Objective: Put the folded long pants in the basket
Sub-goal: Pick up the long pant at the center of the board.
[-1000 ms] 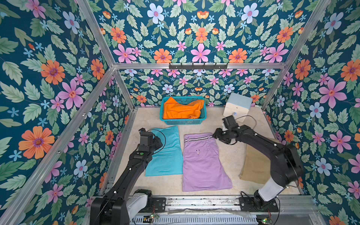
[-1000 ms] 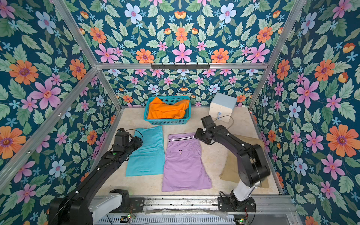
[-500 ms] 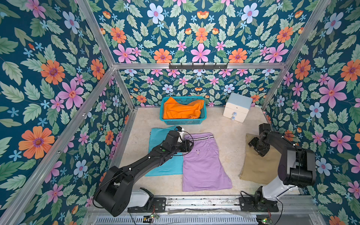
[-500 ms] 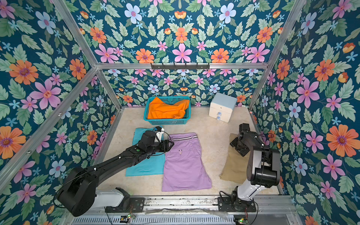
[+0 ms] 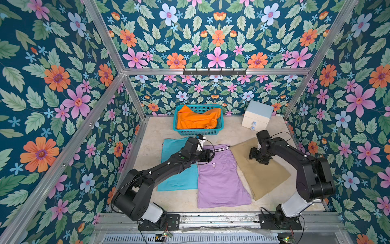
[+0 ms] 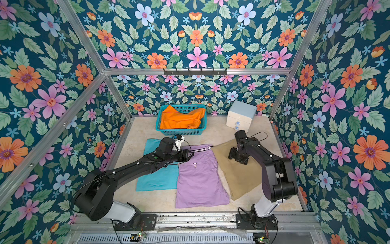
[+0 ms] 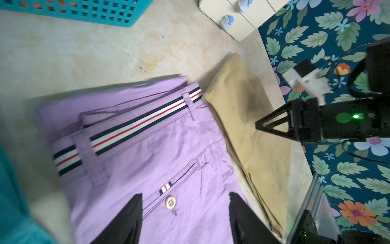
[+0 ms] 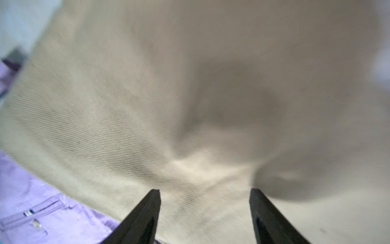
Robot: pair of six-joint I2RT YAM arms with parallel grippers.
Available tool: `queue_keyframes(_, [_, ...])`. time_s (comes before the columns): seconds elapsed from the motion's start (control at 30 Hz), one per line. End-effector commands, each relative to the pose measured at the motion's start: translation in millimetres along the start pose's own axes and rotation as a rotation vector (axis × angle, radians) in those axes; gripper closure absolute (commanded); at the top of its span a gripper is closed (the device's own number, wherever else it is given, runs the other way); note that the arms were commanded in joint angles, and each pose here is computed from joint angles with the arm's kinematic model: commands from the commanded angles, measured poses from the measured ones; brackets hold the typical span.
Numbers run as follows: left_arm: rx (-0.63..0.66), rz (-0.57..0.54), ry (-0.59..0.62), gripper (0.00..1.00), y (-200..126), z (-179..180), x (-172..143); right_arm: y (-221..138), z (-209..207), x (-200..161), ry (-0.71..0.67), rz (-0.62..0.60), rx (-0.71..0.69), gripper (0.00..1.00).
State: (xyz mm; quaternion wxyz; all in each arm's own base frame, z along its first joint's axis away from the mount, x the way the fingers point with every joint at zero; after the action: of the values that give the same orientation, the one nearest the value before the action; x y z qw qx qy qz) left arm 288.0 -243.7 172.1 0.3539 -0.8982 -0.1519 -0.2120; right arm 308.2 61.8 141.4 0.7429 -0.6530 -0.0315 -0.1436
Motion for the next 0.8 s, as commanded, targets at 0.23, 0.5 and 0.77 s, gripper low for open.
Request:
queue_keyframes(0.23, [-0.134,0.138,0.212,0.32,87.5,-62.4,21.7,-30.2,-72.5,-57.4,0.425,-0.109,-0.025,0.14])
queue_keyframes(0.5, [-0.182,0.245,0.280,0.40,157.8,-90.0,10.1,-22.3,-80.5,-131.0,0.669,-0.104,0.083,0.19])
queue_keyframes(0.77, [-0.102,0.299,0.255,0.46,206.6,-74.4,-13.7,10.3,-81.7,-167.5,0.745,-0.036,0.124,0.17])
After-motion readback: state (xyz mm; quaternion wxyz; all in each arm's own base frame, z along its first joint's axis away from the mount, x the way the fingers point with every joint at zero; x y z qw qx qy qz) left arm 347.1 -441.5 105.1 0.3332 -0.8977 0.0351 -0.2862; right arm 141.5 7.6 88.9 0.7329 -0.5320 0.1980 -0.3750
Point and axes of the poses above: each gripper's point midway between its finger pads, its own y axis out along the fingers, its own z axis along the line the jaws close on, x = y × z, the point moved 7 cm from there along -y, back along the fingers, and after that the axes turned 10 degrees about -y, right-handed, at the moved point
